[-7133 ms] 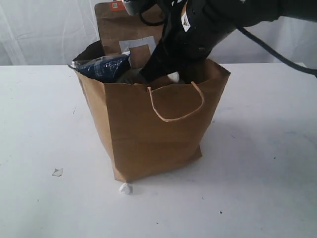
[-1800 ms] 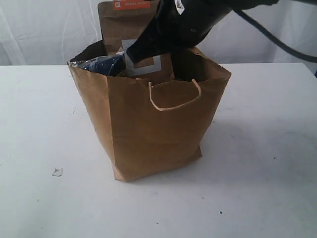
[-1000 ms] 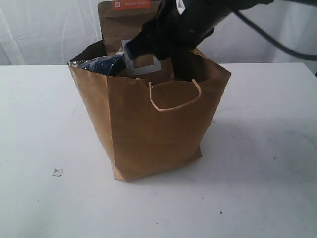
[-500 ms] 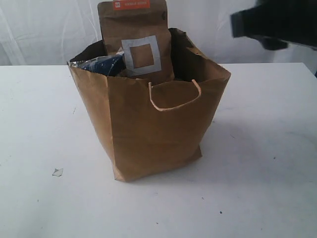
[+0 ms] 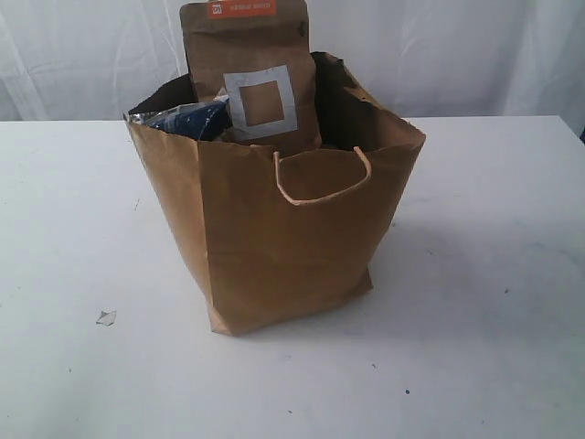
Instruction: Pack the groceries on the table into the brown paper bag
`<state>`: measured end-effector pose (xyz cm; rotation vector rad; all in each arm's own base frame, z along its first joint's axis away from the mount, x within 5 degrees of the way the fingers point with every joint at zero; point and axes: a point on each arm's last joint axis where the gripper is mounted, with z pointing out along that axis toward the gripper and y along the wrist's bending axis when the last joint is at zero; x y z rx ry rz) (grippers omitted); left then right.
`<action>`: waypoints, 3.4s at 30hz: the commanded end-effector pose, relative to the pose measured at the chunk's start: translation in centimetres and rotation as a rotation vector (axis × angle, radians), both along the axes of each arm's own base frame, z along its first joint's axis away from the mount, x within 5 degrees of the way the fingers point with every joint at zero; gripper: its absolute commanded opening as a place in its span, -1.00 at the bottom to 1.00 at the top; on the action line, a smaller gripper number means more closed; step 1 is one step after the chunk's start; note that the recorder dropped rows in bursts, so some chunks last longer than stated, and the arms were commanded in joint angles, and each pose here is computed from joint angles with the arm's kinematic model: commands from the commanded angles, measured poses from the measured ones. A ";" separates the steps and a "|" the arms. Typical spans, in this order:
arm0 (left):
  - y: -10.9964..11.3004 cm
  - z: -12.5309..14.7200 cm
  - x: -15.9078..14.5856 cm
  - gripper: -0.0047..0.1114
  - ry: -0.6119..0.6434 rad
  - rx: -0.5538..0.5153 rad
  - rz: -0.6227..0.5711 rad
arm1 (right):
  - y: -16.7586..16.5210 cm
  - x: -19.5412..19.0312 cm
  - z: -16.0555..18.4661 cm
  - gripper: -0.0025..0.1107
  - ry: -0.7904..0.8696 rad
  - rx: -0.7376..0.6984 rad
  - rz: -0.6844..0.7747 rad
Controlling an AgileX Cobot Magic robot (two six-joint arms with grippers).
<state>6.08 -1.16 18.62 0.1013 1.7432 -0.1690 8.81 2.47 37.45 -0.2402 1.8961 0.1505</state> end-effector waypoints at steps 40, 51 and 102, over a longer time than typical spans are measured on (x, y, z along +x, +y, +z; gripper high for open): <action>0.0 -0.1 0.0 -0.92 0.000 0.001 0.002 | 1.6 -3.3 -10.2 -0.96 0.272 0.572 0.164; 0.0 -0.1 0.0 -0.92 0.000 0.001 0.002 | -0.1 -2.9 -14.6 -0.96 0.156 0.598 -0.044; 0.0 -0.1 0.0 -0.92 0.000 0.001 0.002 | -0.9 -3.7 -19.1 -0.96 -0.106 -0.005 0.093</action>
